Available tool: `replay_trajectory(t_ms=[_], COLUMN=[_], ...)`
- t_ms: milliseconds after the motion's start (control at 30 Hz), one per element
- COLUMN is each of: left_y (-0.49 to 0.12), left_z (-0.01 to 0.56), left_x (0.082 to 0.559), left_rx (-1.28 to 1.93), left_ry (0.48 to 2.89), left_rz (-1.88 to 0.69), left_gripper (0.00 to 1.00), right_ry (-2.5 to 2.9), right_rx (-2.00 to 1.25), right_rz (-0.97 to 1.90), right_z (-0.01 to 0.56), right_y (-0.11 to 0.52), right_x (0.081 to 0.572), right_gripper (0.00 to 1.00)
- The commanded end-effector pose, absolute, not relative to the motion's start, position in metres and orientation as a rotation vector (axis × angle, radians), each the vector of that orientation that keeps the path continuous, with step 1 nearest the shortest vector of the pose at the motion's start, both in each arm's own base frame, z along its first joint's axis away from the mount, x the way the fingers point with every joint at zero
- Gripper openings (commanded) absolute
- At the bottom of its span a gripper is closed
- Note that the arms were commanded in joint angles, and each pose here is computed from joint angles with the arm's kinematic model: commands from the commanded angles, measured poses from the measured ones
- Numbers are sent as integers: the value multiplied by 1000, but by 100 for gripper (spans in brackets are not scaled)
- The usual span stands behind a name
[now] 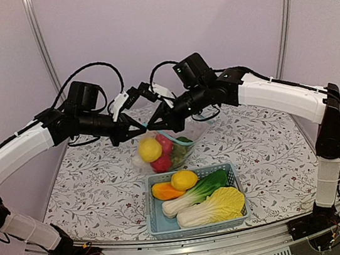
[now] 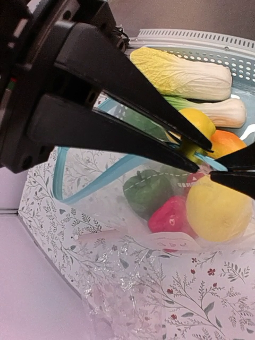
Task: Place the food in the zip-top bag and seal the zipper
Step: Zip the zipper on the zipper food storage bag.
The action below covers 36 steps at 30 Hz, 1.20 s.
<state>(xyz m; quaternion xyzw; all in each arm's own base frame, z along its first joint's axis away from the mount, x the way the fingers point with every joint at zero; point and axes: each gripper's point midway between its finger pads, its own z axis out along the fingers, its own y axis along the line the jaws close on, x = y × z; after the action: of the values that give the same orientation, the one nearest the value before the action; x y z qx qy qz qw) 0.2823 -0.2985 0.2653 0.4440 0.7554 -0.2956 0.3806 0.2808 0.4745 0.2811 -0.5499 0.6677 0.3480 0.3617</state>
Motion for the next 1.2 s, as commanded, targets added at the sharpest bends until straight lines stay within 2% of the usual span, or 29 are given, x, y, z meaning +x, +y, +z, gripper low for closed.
replay_trajectory(t_ms=[0, 1167], left_y=[-287, -262], left_z=[282, 294], left_x=[294, 316], left_rx=[1055, 902], left_ry=[1895, 1894], left_rz=[-680, -595], left_gripper=[0, 0], right_ry=[1810, 1869], right_rx=[-1409, -1366], right_rz=[773, 615], right_z=[272, 261], right_y=[448, 426], right_x=[285, 295], right_gripper=[1, 3])
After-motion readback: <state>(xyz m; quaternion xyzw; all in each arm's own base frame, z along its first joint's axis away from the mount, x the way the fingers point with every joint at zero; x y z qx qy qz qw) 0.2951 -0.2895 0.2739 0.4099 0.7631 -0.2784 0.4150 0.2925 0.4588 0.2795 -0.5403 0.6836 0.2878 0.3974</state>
